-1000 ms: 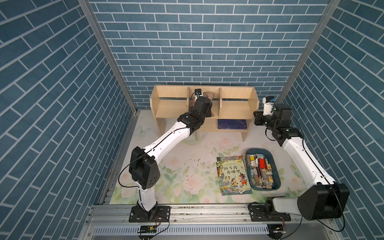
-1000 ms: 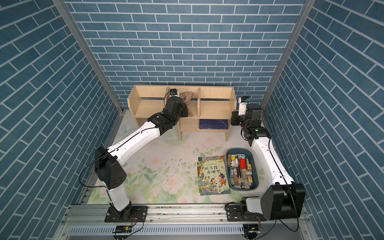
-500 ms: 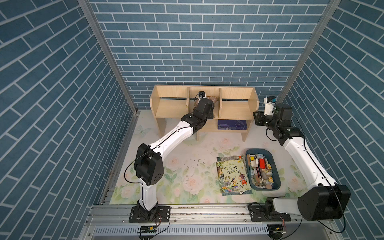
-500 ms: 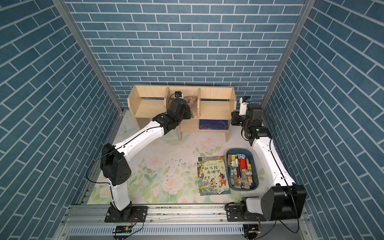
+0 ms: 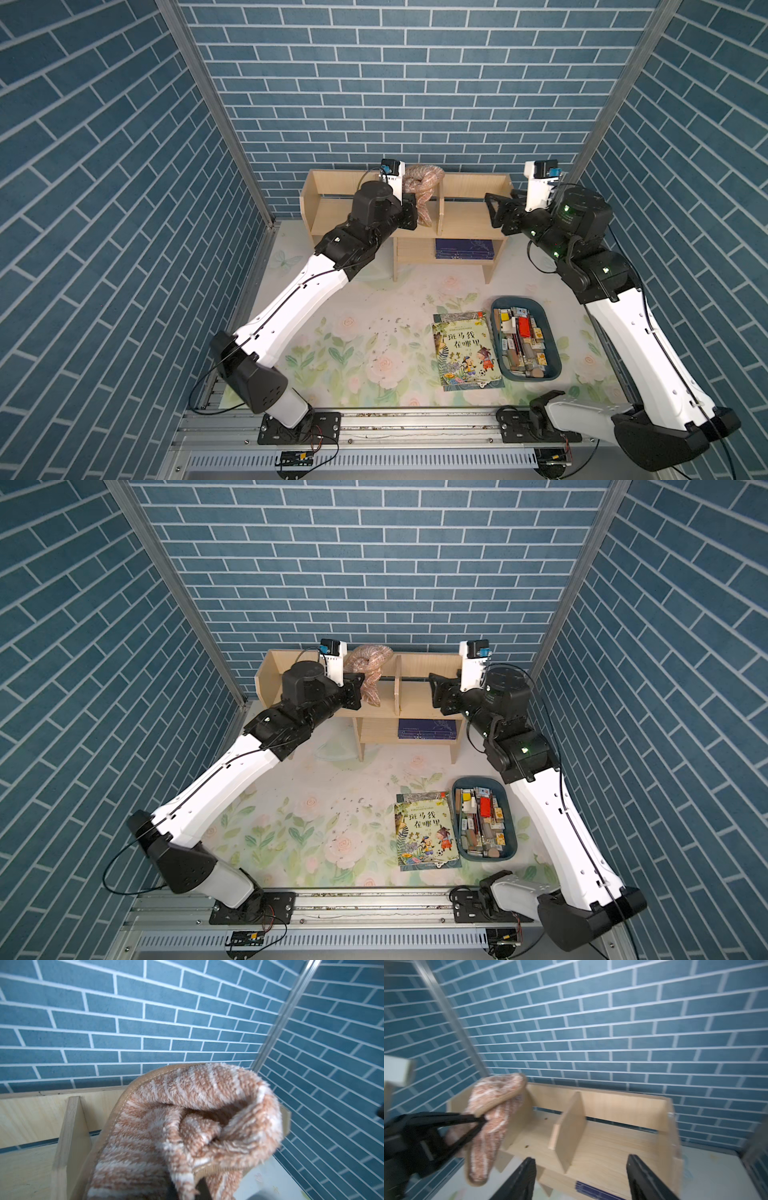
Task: Wipe the bookshelf clean with a cloth
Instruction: Wipe the dust from the shelf, then adjust the cleaning item.
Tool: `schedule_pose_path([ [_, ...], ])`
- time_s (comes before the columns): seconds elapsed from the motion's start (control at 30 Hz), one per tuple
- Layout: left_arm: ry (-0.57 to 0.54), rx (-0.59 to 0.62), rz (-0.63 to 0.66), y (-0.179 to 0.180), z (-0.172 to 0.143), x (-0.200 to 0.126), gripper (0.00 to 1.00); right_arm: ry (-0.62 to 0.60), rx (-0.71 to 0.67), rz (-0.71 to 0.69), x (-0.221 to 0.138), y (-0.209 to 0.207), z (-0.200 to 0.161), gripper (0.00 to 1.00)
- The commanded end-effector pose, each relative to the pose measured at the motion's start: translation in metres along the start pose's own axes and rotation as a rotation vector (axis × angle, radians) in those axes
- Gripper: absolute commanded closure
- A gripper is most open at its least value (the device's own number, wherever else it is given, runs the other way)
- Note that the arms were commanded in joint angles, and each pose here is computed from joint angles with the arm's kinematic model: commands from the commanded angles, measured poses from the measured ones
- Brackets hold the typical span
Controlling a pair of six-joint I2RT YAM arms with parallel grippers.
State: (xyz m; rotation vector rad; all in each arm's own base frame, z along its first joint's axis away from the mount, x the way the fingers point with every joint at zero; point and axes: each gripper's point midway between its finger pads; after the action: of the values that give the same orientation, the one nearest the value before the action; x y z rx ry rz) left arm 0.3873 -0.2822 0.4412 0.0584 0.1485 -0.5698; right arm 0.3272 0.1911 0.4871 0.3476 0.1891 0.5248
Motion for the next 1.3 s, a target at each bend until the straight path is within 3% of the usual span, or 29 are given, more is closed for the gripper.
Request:
schedule_pose_path([
  [0.0,0.020,0.087,-0.189,-0.031,-0.017,-0.011,1.00,0.004,-0.027,0.204,-0.009,0.056,0.003,0.28],
  [0.1,-0.007,0.122,-0.301,-0.049,-0.019,-0.025,1.00,-0.009,0.007,0.355,-0.015,0.093,0.007,0.29],
  [0.27,-0.059,0.131,-0.323,-0.052,-0.013,-0.038,1.00,-0.003,0.095,0.438,-0.008,0.107,0.001,0.26],
  [0.77,-0.378,0.176,-0.574,-0.088,0.023,-0.113,1.00,0.067,0.258,0.506,0.007,0.105,-0.042,0.20],
  [0.97,-0.503,0.147,-0.640,-0.095,0.040,-0.134,1.00,0.111,0.333,0.765,-0.015,0.138,-0.045,0.14],
  [1.27,-0.643,0.155,-0.594,-0.087,0.059,-0.152,1.00,0.136,0.377,0.877,-0.036,0.150,-0.044,0.18],
])
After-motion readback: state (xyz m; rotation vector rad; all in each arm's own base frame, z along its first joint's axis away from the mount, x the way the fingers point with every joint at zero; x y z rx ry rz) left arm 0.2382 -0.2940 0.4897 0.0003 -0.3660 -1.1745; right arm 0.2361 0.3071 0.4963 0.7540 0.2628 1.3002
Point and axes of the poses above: each gripper's point midway between its finger pads, its own x axis out along the fingers, its own y axis along the line the jaws close on, z = x × y, and after that the axes turned 14 degrees about x, right-handed
